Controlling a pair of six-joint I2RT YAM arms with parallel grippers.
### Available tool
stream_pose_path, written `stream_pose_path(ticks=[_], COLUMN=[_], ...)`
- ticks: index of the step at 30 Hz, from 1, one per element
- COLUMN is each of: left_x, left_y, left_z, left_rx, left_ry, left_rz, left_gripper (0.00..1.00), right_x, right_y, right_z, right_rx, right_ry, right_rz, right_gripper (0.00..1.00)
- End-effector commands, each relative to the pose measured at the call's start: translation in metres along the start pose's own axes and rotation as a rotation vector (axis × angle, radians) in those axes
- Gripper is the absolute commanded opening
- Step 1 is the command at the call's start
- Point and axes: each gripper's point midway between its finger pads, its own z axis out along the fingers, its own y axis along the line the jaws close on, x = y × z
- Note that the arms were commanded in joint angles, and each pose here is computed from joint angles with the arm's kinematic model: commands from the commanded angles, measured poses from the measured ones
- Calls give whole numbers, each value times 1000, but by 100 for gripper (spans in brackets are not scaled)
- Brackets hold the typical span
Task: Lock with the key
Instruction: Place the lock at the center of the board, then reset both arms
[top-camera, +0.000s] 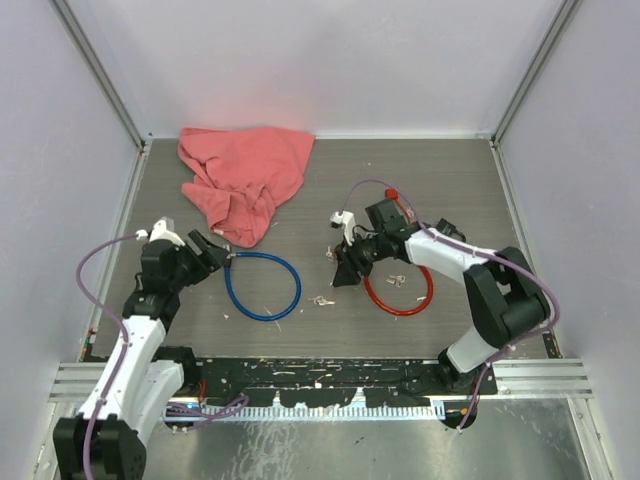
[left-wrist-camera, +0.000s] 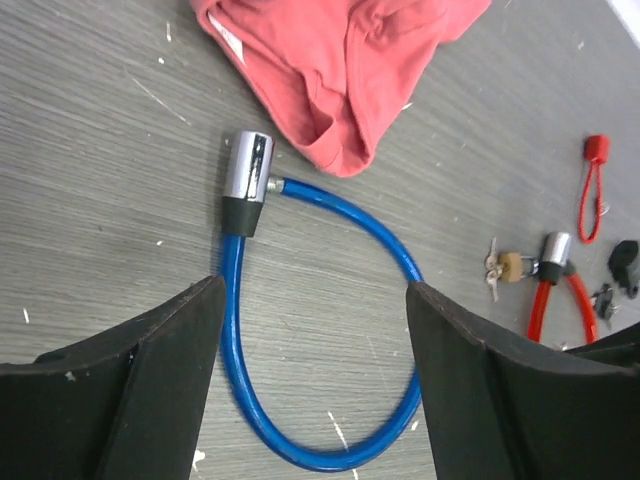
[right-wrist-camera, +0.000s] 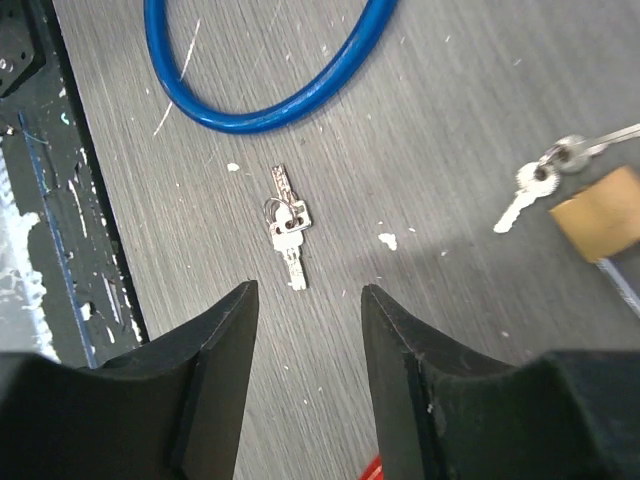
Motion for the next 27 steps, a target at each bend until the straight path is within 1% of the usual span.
stream_pose_path(ticks=[1,3,4,6,9,11,12,13,14,16,18,22,24,27], left_x=[-31,-38,-43,-51,-60,-66,-68,-71,-74,-85,-94,-112,-119,-128], left_y=[-13,-25,-32,-48,-72,-93,-103,-113,-125,-149,-167,-195,-208,-224], left_z=[-22,-32,-39,-51,-68,-80,-86,-93,-102,-123,-141,-174,-191,-215], left_rx=[19,72,105,168,262,338,371,406,449,524,573,657,698,753], left_ry=[-140,-172,-193,-220,-237,-227,-216,-209,-196,-194,-203,-246,-269,-296], left_rz=[4,19,30,51,85,113,123,134,147,181,209,259,277,301], left_gripper=[80,86,92,99,98,98,98,98,98,98,98,98,98,98], right_x=[-55,-65,-71,-80,-91,-97,-103,-109,-117,-132,-150,-185,-194,-204], right_y=[0,-4,-4,-6,-5,-4,-3,-4,0,6,12,35,50,82], right_z=[-46,-68,-80,-103,-134,-150,-159,-169,-179,-204,-232,-281,-292,-300], right_rx=[144,205,231,292,382,435,469,516,536,566,642,745,733,659], right_ry=[-122,-164,-190,-239,-302,-337,-361,-383,-410,-467,-532,-615,-634,-650], right_rz=[-256,-300,-319,-347,-400,-430,-433,-419,-421,-402,-355,-349,-349,-398], right_gripper=[53,55,57,60,66,74,80,93,99,100,100,100,100,100])
